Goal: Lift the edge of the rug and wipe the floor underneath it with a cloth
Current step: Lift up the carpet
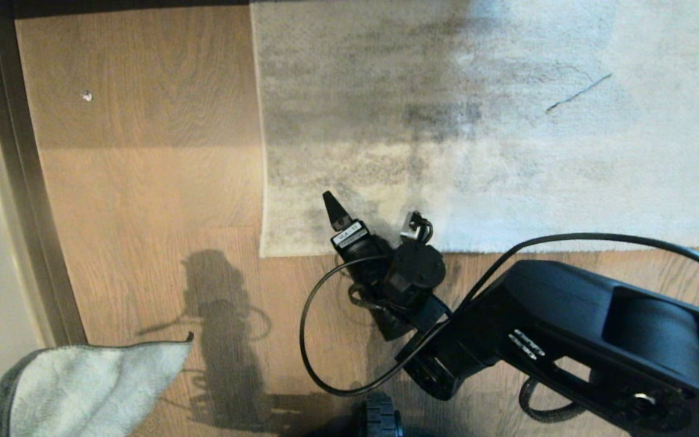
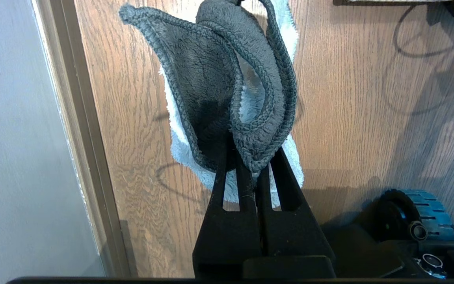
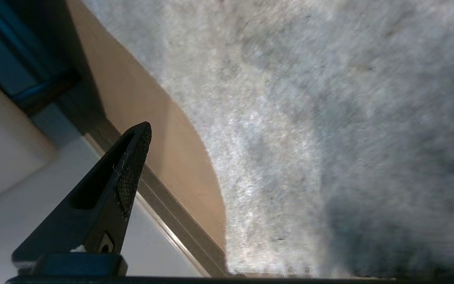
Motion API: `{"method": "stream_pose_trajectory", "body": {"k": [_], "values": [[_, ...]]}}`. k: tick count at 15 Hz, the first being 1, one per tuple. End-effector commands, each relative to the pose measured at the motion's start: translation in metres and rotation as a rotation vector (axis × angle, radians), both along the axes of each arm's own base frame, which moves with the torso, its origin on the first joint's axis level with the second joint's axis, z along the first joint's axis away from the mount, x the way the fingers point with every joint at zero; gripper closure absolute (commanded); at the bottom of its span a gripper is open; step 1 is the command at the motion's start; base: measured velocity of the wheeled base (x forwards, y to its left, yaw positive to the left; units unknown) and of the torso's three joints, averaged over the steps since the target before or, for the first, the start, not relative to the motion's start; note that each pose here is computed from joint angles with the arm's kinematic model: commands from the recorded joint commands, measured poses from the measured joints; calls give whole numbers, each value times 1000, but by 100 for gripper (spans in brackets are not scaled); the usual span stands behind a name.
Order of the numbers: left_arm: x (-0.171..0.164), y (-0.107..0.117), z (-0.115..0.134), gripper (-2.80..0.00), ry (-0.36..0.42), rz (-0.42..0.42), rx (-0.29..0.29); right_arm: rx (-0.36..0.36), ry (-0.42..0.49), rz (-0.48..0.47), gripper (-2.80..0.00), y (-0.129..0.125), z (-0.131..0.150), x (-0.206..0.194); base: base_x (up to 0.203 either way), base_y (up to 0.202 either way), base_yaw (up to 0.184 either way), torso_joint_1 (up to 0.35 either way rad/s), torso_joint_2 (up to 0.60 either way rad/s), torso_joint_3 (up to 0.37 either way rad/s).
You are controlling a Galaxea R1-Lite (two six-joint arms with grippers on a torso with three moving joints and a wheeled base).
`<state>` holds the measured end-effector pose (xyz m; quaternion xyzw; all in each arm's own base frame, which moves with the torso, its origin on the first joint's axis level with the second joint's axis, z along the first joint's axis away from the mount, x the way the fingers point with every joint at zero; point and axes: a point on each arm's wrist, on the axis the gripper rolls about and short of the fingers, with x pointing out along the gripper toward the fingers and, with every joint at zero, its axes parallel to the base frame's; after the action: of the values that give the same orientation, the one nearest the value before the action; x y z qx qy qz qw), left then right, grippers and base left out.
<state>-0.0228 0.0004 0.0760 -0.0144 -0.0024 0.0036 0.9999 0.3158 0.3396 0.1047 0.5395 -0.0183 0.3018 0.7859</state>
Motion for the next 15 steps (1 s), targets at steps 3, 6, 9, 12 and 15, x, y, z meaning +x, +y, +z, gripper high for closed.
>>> {"method": "stream_pose_trajectory", "body": {"k": [3,6,9,12,15], "values": [[0,0,0,0,0,0,0,39,-24,11,-280,2,3,-4,0,0,0,0,0,0],[0,0,0,0,-1,0,0,30,-17,18,-280,4,-1,-7,0,0,0,0,0,0],[0,0,0,0,-1,0,0,20,-8,19,0,3,-5,-7,0,0,0,0,0,0],[0,0,0,0,-1,0,0,15,-4,17,0,4,-7,-8,0,0,0,0,0,0],[0,0,0,0,-1,0,0,12,-1,25,0,7,-8,-11,0,0,0,0,0,0]]}}
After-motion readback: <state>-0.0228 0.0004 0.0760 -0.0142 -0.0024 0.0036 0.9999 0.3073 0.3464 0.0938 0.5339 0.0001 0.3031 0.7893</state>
